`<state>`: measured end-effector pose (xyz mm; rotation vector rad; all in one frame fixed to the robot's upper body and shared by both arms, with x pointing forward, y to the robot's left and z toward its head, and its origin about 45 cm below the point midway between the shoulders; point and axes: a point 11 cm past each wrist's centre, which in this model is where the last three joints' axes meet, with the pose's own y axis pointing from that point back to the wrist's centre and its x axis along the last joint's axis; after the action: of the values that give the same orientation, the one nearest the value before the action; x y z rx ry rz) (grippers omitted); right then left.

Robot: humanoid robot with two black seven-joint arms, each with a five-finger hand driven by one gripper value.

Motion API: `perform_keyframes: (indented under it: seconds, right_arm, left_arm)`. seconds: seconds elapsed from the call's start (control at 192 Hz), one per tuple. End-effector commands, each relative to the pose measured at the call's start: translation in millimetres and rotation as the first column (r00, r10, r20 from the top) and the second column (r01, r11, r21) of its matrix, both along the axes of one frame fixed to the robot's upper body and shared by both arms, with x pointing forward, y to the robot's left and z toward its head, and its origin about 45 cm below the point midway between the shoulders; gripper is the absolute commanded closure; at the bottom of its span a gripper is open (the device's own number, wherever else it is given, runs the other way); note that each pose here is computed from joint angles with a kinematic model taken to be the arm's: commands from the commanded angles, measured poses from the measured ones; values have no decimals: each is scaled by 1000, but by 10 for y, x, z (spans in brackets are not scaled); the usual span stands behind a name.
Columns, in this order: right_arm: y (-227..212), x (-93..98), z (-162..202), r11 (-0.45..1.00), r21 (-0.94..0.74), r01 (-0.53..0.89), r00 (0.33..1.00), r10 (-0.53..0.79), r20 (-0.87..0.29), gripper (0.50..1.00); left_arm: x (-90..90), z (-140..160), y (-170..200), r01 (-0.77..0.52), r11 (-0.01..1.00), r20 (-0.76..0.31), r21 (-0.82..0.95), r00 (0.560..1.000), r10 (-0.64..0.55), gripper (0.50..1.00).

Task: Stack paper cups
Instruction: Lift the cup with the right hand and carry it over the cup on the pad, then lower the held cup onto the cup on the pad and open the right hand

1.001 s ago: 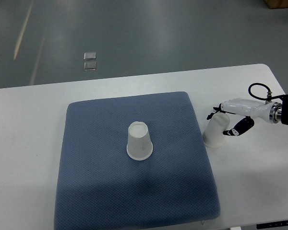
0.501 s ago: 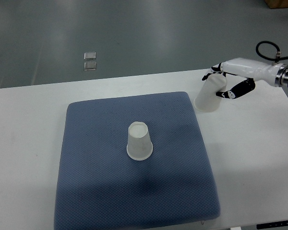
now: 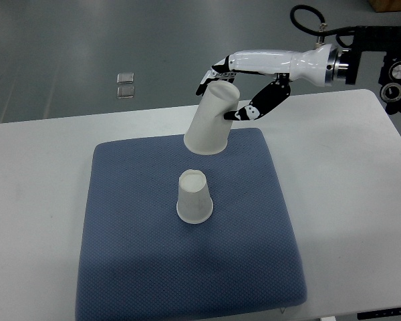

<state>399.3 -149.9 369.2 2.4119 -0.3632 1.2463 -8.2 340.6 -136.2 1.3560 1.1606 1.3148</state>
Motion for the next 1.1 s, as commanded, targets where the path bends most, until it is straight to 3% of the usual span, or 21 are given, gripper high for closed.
perform_keyframes:
  seconds: [0.0,0.443,1.095]
  right_arm:
    - [280,-29,-24,999,-1,-36,999,36,-9,940]
    - [455,-93,-286,983,-165,-80,993,93,74,940]
    - [445,-219,-515,977,-182,-108,994,113,13,936]
  left_arm:
    - [0,0,0,0,1000,0,0,1000,0,500]
    - [0,0,0,0,1000,0,0,1000,0,500]
    - [0,0,0,0,1000,0,0,1000,0,500]
